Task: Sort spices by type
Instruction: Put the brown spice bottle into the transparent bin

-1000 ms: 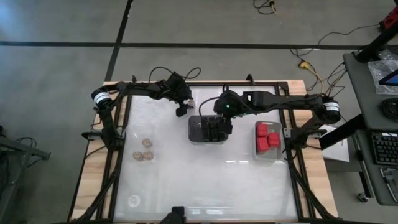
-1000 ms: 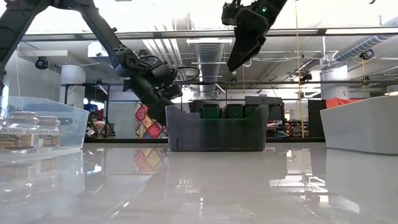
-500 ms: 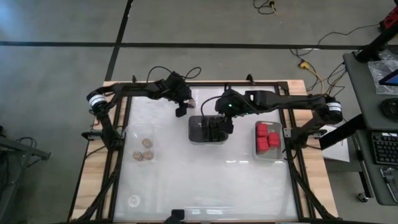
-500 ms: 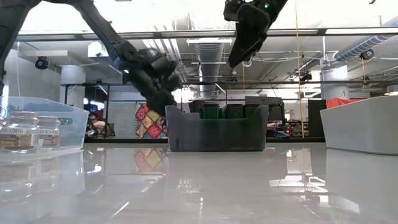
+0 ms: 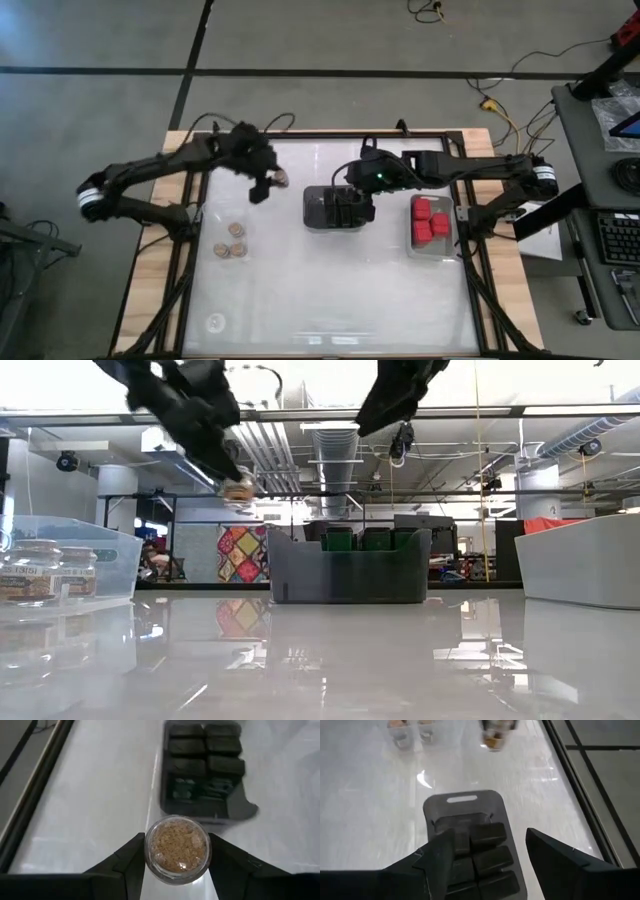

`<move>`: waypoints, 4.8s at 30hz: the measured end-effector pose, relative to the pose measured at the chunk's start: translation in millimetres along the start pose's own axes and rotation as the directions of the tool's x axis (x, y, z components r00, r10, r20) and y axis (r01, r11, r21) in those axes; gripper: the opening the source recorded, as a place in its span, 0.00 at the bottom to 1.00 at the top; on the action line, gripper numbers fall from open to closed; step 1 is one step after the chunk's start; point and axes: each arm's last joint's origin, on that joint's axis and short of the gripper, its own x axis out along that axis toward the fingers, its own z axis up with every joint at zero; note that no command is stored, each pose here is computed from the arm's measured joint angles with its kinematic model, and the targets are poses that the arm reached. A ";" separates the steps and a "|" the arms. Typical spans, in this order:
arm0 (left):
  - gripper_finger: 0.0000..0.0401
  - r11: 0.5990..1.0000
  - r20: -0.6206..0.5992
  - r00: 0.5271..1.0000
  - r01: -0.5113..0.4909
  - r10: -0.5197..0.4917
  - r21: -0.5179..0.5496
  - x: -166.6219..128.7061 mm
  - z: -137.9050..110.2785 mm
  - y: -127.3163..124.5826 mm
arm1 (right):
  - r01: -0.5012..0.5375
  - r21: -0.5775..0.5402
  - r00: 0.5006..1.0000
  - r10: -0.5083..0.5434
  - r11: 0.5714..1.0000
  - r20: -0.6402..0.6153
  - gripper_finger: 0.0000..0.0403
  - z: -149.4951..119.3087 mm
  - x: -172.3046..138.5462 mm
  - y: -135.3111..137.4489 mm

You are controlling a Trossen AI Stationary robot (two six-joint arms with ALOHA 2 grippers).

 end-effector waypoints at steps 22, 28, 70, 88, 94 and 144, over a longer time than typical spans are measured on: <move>0.41 0.930 -0.369 0.929 -0.125 -0.012 -0.346 -83.0 -67.9 -126.7 | -0.114 -0.036 0.993 0.115 0.993 0.016 0.55 -1.7 -18.4 50.1; 0.41 0.893 -0.500 0.866 -0.232 0.010 -0.385 -81.3 -79.2 -125.4 | -0.063 -0.063 0.998 0.063 0.996 0.001 0.55 -10.3 -22.5 75.7; 0.40 0.810 -0.650 0.743 -0.475 0.158 -0.346 -17.0 -116.6 -127.7 | -0.098 -0.133 0.995 0.094 0.986 -0.040 0.55 -37.5 -44.0 138.6; 0.41 0.873 -0.635 0.757 -0.405 0.153 -0.273 -9.2 -123.3 -128.3 | -0.058 -0.136 0.998 0.054 0.989 -0.038 0.59 -40.3 -43.6 139.1; 0.43 0.887 -0.645 0.754 -0.375 0.123 -0.269 -9.4 -123.6 -129.1 | -0.049 -0.148 0.998 0.045 0.988 -0.031 0.62 -39.8 -43.5 138.7; 0.45 0.962 -0.623 0.775 -0.239 0.106 -0.135 -13.8 -122.7 -128.8 | -0.011 -0.155 1.000 0.008 0.988 -0.020 0.89 -32.2 -13.8 132.3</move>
